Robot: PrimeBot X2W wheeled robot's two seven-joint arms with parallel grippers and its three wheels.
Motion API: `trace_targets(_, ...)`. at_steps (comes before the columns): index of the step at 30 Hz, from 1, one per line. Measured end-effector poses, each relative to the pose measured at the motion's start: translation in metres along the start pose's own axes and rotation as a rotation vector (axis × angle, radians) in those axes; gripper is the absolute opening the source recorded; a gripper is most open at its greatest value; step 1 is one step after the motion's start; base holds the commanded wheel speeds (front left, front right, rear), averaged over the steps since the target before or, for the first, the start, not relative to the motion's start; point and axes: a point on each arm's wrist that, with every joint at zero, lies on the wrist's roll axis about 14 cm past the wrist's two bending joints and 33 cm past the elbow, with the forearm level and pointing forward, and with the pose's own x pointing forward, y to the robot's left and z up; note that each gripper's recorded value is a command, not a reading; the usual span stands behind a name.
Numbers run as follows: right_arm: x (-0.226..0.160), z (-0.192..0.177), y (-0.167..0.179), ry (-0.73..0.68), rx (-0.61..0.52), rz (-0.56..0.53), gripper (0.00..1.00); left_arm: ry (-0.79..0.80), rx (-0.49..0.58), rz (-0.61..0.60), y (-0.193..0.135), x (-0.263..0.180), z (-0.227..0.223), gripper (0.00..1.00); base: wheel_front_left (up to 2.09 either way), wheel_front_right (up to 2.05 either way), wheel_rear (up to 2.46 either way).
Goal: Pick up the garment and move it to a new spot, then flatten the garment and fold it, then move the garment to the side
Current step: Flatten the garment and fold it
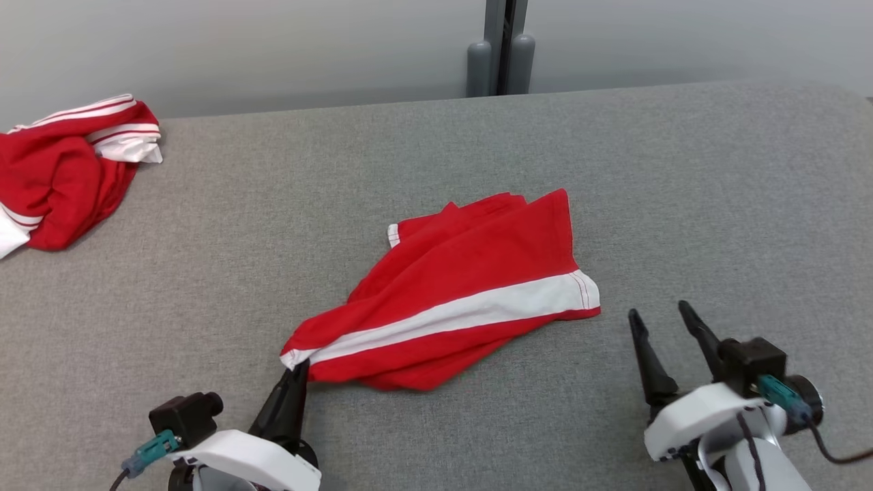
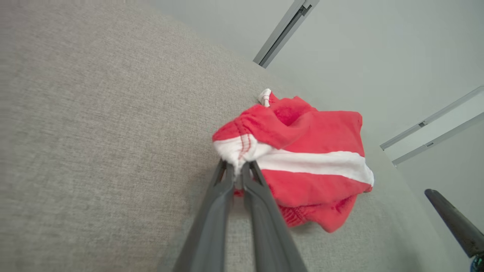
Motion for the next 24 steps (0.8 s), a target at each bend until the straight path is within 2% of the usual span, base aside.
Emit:
trace_targets(3,0.012,-0.009,0.012,0.049,-0.007,0.042,1.0,-0.002,0.02,0.024,0.01,0.002,0.001,0.0,0.0,0.0,0.0)
trace_targets(8,0.033,-0.015,0.032,0.104,0.05,0.1,1.0,0.003,0.041,0.045,0.019,0.007,0.0,0.0,0.0,0.0,0.0)
trace_targets(12,0.047,-0.022,0.046,0.151,0.04,0.149,1.0,-0.001,0.051,0.049,0.022,0.01,0.0,0.0,0.0,0.0,0.0)
trace_targets(18,0.052,-0.044,0.056,0.246,0.037,0.186,1.0,-0.004,0.054,0.061,0.026,0.012,-0.001,0.0,0.0,0.0,0.0)
trace_targets(24,0.054,-0.049,0.065,0.264,0.048,0.21,1.0,-0.001,0.051,0.065,0.028,0.014,-0.003,0.0,0.0,0.0,0.0)
